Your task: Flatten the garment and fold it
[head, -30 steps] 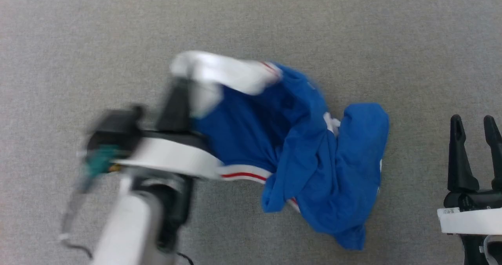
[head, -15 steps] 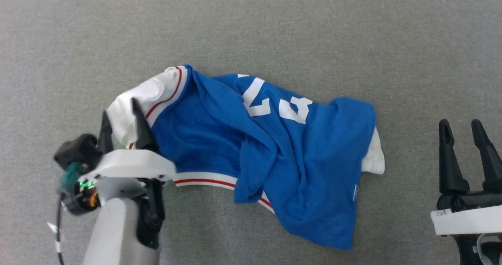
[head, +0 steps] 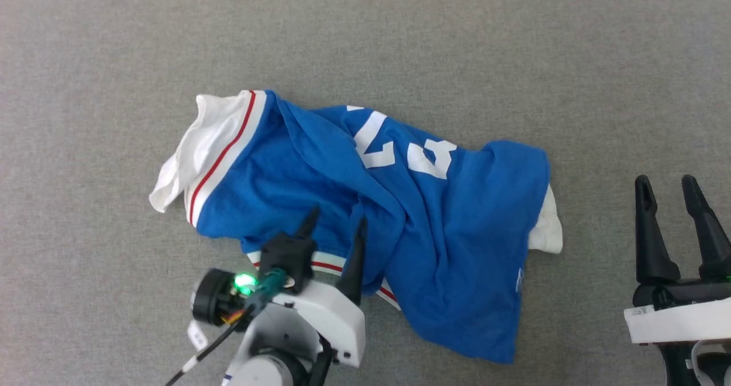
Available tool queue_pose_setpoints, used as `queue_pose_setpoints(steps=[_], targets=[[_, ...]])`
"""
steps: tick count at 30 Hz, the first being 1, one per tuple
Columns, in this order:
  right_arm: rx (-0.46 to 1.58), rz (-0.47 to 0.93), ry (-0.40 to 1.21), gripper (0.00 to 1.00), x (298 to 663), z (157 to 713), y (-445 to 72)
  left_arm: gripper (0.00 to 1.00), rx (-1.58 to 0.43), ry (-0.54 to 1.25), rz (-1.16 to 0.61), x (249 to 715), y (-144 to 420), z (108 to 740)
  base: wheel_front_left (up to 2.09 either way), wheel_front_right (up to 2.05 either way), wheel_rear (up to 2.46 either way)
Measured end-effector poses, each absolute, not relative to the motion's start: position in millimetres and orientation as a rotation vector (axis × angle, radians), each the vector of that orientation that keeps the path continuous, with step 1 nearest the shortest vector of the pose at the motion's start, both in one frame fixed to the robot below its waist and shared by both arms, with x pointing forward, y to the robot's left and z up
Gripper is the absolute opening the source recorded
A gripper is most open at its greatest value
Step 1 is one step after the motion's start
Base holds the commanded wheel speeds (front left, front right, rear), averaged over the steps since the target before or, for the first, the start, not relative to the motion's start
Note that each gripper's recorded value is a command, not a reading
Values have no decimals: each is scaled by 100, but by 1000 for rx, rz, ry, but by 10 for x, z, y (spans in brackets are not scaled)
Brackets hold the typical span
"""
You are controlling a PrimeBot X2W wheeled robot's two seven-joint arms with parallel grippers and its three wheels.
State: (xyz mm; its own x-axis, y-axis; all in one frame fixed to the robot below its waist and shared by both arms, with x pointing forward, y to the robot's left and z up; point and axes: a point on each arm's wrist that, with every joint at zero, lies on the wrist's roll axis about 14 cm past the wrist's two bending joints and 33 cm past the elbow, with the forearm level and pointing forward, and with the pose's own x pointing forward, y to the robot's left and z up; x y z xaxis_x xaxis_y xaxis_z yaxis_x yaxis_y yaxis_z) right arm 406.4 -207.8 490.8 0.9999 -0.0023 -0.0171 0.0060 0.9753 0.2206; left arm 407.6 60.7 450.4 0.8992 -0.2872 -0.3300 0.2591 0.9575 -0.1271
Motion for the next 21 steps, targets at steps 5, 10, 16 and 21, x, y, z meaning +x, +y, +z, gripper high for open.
queue_pose_setpoints(steps=[5,10,16,21], targets=[[217,-3,33,100,4087,4850,-2085,100,-73,510,-345,3895,480,4216,0,0,0],[211,-5,45,100,4094,4805,-2106,100,-79,577,-375,3819,423,4108,0,0,0],[212,-1,51,100,4108,4783,-2091,36,-104,606,-403,3762,355,4085,0,0,0],[214,4,36,100,4158,4816,-2079,0,-159,587,-409,3787,296,4131,0,0,0]])
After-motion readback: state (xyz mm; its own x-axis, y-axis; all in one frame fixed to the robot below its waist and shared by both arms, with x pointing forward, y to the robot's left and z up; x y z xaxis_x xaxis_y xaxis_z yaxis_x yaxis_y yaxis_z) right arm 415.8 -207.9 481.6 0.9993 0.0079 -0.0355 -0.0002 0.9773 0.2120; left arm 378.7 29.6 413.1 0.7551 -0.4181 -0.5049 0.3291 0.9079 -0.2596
